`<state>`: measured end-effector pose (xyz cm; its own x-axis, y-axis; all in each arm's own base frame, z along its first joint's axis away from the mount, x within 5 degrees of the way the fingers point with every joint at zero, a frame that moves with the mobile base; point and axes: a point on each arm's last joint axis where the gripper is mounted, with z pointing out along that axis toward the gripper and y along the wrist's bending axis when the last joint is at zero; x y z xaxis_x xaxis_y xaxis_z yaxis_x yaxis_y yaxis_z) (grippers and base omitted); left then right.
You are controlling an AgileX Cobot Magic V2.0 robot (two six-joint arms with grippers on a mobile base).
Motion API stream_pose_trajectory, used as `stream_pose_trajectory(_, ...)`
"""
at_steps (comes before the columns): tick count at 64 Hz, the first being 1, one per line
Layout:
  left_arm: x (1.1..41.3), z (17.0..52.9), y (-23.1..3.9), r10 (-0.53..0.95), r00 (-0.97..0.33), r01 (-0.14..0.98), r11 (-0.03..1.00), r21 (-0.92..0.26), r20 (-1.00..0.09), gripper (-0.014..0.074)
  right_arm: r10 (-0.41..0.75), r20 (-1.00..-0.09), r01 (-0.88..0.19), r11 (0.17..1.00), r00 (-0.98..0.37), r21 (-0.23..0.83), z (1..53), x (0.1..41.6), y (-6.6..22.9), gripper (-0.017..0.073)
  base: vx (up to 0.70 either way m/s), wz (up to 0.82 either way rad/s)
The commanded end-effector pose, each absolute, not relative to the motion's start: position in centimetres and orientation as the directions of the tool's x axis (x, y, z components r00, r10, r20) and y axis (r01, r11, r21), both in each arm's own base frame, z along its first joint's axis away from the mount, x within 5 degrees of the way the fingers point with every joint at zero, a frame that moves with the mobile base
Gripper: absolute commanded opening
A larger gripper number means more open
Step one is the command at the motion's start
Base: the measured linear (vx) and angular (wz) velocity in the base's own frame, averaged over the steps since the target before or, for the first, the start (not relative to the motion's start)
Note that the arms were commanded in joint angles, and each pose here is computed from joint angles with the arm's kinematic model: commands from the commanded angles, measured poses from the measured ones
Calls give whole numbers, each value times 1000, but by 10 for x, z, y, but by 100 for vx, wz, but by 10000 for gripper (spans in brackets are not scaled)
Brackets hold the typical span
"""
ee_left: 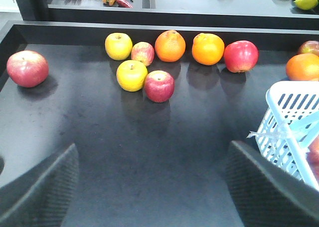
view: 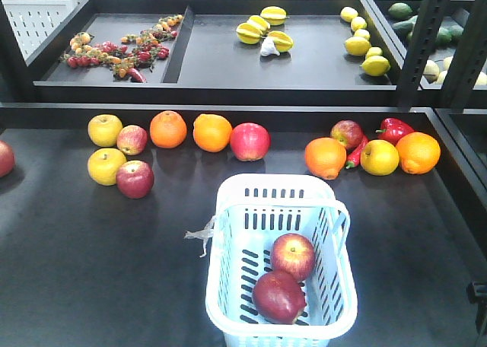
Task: Pick three apples into basket with both arms
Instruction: 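Reach the right gripper to a third red apple and grasp it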
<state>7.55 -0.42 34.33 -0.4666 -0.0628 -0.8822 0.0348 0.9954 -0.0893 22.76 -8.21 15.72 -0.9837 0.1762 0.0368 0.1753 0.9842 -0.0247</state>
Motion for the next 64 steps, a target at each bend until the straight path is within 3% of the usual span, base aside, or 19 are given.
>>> stream_pose_trajectory(1,78,354,-5,-66,-406,51,994,-95,-911,569,163,10,162,986,-987,-44,162,232,-87,599,0,0)
stream_pose_trajectory(12,78,354,-5,-66,-406,51,994,-95,-911,569,176,49,171,981,-983,-86,153,233,-92,598,0,0)
stream_pose_trajectory(64,78,354,-5,-66,-406,51,994,-95,-911,569,163,233,155,986,-959,-53,100,235,-93,595,0,0)
